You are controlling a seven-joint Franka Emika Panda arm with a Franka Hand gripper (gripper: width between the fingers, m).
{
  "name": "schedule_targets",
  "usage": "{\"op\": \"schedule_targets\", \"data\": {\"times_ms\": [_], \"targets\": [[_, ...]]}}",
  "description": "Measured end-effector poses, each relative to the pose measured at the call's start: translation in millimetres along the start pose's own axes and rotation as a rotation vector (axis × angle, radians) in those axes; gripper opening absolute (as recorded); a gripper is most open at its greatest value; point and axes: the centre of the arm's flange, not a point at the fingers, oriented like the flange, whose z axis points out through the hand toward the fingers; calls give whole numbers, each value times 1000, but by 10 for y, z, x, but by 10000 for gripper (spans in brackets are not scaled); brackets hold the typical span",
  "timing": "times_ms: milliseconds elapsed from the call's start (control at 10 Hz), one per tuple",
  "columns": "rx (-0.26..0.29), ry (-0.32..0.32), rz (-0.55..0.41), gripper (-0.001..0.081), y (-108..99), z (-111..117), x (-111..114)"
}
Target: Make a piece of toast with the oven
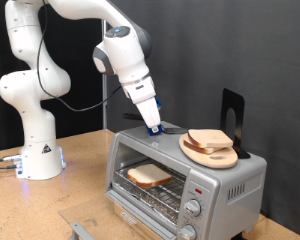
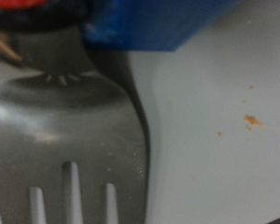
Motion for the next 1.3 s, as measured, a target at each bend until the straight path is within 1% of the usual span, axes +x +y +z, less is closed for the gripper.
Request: {"op": "schedule_targets", "data": {"times_ms": [100,200,300,400,900,1300], "targets": [[-6,5,-8,613,-15,6,11],[-19,5,-22,613,-30,10,18],[-31,9,-34,761,-46,14,25],[-34,14,-38,794,-51,14,29],[-38,45,-48,808,-57,-34,51],[-41,91,-58,808,-122,-223,75]]}}
